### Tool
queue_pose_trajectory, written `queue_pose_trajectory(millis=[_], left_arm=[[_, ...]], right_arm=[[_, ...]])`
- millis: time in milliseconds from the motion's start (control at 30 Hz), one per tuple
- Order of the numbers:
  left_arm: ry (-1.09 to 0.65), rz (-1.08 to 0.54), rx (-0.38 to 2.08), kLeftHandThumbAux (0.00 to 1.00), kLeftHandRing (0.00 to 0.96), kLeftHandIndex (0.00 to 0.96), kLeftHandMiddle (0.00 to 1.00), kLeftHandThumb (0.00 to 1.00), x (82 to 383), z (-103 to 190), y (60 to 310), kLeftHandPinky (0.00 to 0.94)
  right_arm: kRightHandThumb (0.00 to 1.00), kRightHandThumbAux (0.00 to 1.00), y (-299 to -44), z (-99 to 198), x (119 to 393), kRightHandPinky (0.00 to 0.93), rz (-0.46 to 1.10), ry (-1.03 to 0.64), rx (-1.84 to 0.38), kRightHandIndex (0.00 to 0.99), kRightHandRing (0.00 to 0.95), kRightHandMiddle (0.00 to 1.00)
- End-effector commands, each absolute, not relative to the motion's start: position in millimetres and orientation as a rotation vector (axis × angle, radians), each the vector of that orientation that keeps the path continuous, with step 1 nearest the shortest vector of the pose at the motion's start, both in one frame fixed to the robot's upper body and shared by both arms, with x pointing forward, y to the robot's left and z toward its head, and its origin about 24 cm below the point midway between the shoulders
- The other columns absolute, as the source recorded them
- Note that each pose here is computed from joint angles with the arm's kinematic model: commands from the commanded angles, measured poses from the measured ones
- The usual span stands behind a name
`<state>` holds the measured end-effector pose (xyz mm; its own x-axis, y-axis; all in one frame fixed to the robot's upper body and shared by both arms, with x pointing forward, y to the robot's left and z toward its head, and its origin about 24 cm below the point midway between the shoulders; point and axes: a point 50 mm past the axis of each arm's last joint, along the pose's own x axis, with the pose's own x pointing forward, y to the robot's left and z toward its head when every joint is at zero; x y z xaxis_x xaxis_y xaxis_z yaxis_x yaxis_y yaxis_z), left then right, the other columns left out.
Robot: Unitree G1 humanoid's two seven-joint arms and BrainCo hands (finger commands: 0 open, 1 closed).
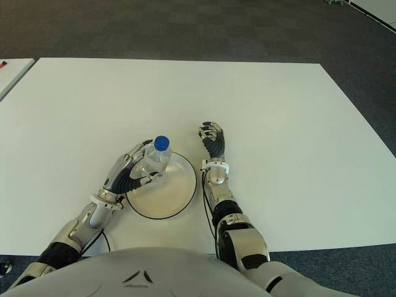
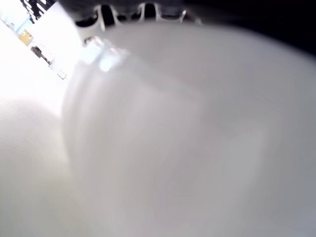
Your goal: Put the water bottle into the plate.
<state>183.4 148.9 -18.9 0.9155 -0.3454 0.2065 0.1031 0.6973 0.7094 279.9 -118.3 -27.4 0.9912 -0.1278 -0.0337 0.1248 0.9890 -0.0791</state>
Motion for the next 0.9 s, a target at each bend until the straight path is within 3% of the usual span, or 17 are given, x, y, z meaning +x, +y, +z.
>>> queue_pose_trajectory(millis=[33,900], left_arm=[[-0.371,-0.242,0.788,0.464,0.167,0.09,0.158,0.663,185.9,-16.8,150.7,0.213],[-0.464,-0.219,0.885,0.413,0.107,0.034,0.091,0.549,188.4,-18.3,153.4,0.165]], right_arm=[[0.941,0.67,-117.1,-42.2,269.9,0.564,-0.125,0.12,-0.076,0.35,0.53,0.483],[0.941,0.671,-117.8,-42.7,269.9,0.578,-0.128,0.121,-0.08,0.349,0.535,0.481]])
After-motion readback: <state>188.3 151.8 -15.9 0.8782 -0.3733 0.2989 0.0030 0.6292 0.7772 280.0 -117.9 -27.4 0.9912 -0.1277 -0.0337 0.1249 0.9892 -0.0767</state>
